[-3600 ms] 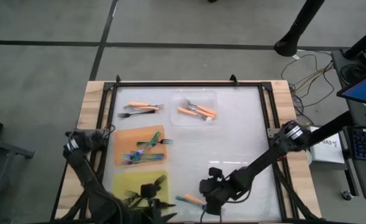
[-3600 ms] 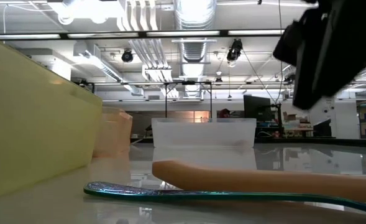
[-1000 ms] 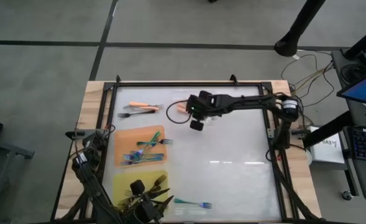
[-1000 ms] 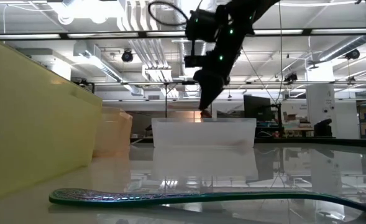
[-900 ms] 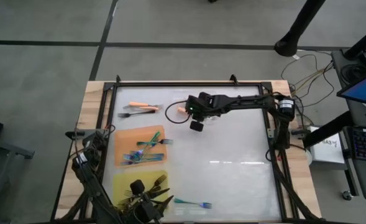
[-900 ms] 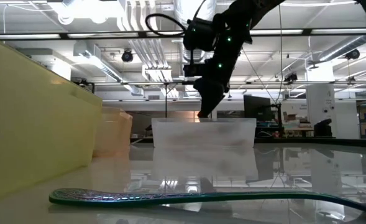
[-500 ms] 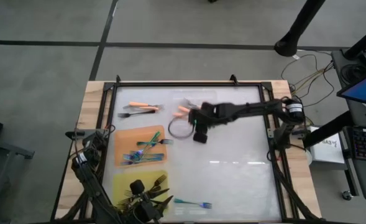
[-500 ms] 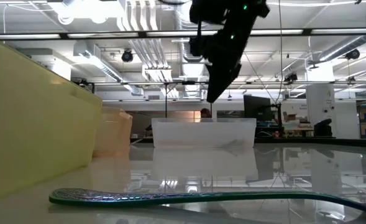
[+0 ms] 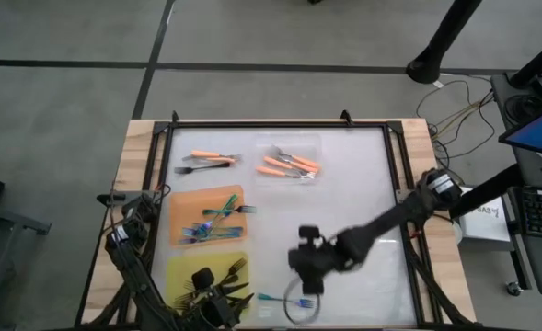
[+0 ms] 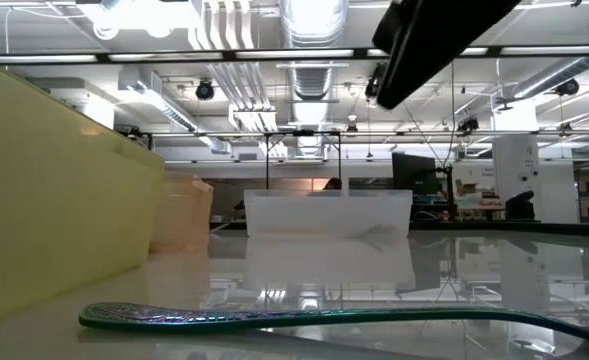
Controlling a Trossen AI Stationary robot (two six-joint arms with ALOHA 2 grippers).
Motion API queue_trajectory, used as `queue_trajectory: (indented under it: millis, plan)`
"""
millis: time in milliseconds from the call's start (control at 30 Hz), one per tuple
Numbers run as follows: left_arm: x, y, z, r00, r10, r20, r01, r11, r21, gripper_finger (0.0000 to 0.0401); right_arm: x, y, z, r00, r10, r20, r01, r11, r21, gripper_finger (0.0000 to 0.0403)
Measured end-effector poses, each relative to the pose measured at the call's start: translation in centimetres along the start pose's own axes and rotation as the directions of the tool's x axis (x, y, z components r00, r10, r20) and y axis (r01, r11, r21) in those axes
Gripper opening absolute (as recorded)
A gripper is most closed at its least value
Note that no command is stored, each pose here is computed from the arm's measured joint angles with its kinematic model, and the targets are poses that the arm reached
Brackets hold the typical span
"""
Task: Sort silverware by color (type)
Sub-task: Put the blue fork into the orange bin
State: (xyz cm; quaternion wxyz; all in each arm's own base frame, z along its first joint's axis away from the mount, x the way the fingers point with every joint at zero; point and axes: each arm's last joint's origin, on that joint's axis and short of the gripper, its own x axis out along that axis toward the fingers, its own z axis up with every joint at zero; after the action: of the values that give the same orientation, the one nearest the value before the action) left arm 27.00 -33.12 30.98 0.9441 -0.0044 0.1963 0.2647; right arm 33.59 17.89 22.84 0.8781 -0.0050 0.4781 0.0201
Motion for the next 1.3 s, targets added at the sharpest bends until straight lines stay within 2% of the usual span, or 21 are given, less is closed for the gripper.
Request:
queue_trajectory:
  millis: [233,400,533,867,1100,1200,1300]
  plan:
    - [-0.1,-0.1,-0.2,0.998,-0.019,-0.053,0.019,1.000,-0.012,0.0103,1.5,5.6,-1.2,0.986,0.124,0.109,-0.121,0.992,-0.034,0.0120]
    - [-0.2,-0.4,-0.1,0.996,-0.042,-0.073,0.039,0.998,-0.043,0.0103,3.5,7.5,-2.6,0.987,0.137,0.084,-0.134,0.990,-0.039,0.0123]
    - [-0.5,-0.4,0.2,0.996,-0.056,-0.073,0.052,0.997,-0.060,0.0103,5.0,8.1,-3.3,0.989,0.133,0.064,-0.133,0.991,-0.010,0.0123]
    - [-1.1,-0.5,0.5,0.994,-0.079,-0.079,0.075,0.996,-0.054,0.0103,8.5,9.5,-3.9,0.993,0.119,0.023,-0.118,0.993,-0.022,0.0123]
    - [-1.5,-0.5,0.3,0.993,-0.087,-0.082,0.084,0.996,-0.043,0.0103,9.5,9.6,-4.2,0.997,0.080,0.012,-0.080,0.996,-0.028,0.0121]
    - [-1.5,-0.5,0.4,0.993,-0.087,-0.081,0.084,0.996,-0.040,0.0103,9.8,9.3,-4.3,0.998,0.066,-0.006,-0.066,0.998,-0.003,0.0097]
    - [-1.5,-0.5,0.4,0.993,-0.085,-0.081,0.082,0.996,-0.036,0.0103,10.1,8.9,-4.4,0.998,0.050,-0.027,-0.050,0.999,0.002,0.0050]
